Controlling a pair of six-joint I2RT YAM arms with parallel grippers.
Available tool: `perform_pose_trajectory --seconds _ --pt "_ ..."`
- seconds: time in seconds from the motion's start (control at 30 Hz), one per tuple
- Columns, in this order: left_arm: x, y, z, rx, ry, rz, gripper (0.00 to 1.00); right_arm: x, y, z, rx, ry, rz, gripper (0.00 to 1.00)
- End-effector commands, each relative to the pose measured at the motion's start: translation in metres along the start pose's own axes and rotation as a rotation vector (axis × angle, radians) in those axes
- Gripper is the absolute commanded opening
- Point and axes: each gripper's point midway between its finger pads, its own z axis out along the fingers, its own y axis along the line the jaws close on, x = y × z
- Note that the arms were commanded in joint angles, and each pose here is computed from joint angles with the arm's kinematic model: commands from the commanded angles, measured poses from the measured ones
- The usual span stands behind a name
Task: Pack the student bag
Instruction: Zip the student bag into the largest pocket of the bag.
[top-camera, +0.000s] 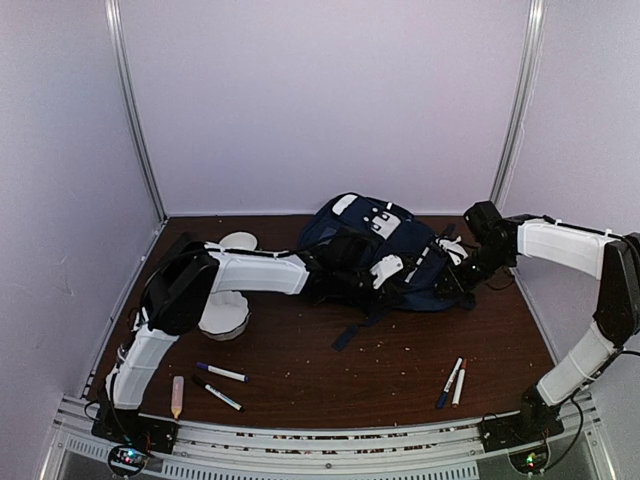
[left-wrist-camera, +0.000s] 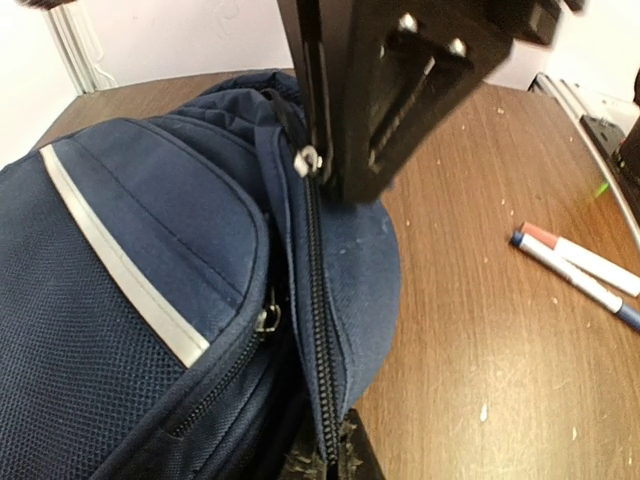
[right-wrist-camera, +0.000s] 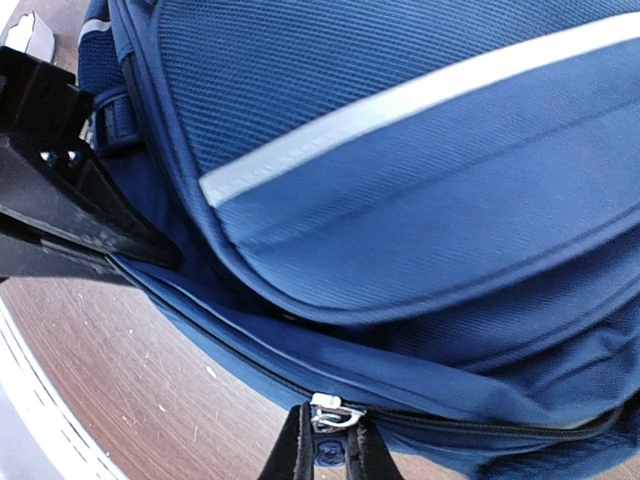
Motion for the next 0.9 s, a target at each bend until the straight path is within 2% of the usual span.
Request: perform_pose_trajectory --seconds 0.0,0.23,0.53,0.87 --pt "-0.042 0.004 -0.034 -0.054 -0.071 0.092 0.00 0.022 -0.026 -0.010 0.091 0.064 0.024 0.00" --pt "0.003 0.005 -0.048 -0.117 0.083 0.102 0.00 0.036 -0.049 -0.013 0.129 0.099 0.051 0.00" --pt "0.065 0.017 -0.087 -0.292 0.315 0.126 0.00 0.049 -0.070 -0.006 0.161 0.147 0.051 0.00" --pt "0.110 0.028 -0.132 -0.392 0.427 0.074 0.00 0.037 -0.085 0.006 0.172 0.118 0.053 0.00"
